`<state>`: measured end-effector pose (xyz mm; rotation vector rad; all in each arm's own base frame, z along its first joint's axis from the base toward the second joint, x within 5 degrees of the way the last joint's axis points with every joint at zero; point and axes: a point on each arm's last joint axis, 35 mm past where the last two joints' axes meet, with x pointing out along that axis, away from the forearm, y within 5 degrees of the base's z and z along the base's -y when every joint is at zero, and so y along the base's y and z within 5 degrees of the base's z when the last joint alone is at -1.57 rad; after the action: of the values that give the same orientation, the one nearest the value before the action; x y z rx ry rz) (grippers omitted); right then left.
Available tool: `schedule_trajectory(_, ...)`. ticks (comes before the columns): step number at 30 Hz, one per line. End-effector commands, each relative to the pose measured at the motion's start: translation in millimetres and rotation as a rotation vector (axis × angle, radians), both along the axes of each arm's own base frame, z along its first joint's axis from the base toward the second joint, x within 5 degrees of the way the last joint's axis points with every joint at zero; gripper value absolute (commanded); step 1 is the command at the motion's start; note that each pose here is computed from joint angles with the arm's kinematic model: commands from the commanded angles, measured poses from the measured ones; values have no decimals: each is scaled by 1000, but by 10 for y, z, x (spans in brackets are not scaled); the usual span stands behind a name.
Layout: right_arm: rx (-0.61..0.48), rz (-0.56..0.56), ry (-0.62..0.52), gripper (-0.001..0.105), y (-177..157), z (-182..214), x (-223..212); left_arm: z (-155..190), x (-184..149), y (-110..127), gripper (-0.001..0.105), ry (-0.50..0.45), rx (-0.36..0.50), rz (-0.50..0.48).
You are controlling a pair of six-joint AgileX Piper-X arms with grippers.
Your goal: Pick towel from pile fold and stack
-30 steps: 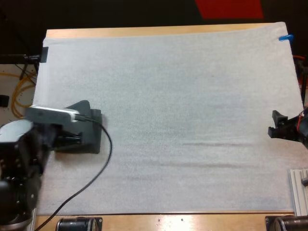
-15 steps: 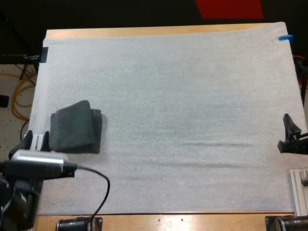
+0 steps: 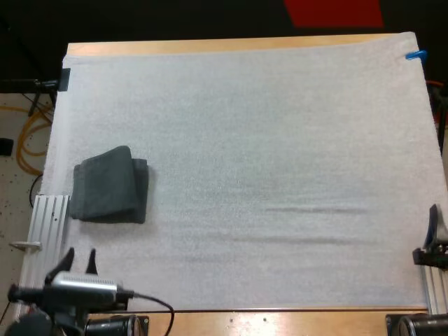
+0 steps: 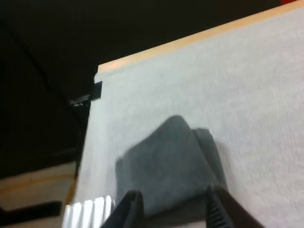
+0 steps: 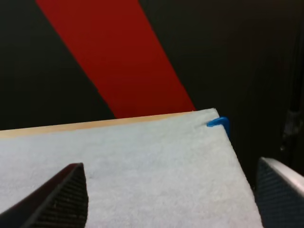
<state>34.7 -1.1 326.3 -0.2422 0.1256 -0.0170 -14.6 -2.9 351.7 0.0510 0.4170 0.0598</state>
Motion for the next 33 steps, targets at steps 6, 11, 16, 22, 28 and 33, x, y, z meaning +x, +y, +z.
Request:
schedule_trajectory(6,17,-24,121,71,-3,-231,53,-405,-60,-8,30,195,-79,19)
schedule_trajectory(11,17,-24,120,71,-3,-230,53,-528,-124,-23,30,317,-103,15)
schedule_trajectory(16,24,33,121,71,17,-230,53,-388,-15,-19,30,155,-130,6)
schedule_trajectory(22,25,193,158,71,71,-267,39,-253,128,-10,30,-28,-172,1)
schedule_trajectory(28,19,204,263,71,73,-377,0,-386,277,7,30,-34,-199,12)
schedule_trajectory(33,19,204,265,71,72,-379,0,-594,400,20,30,15,-207,13)
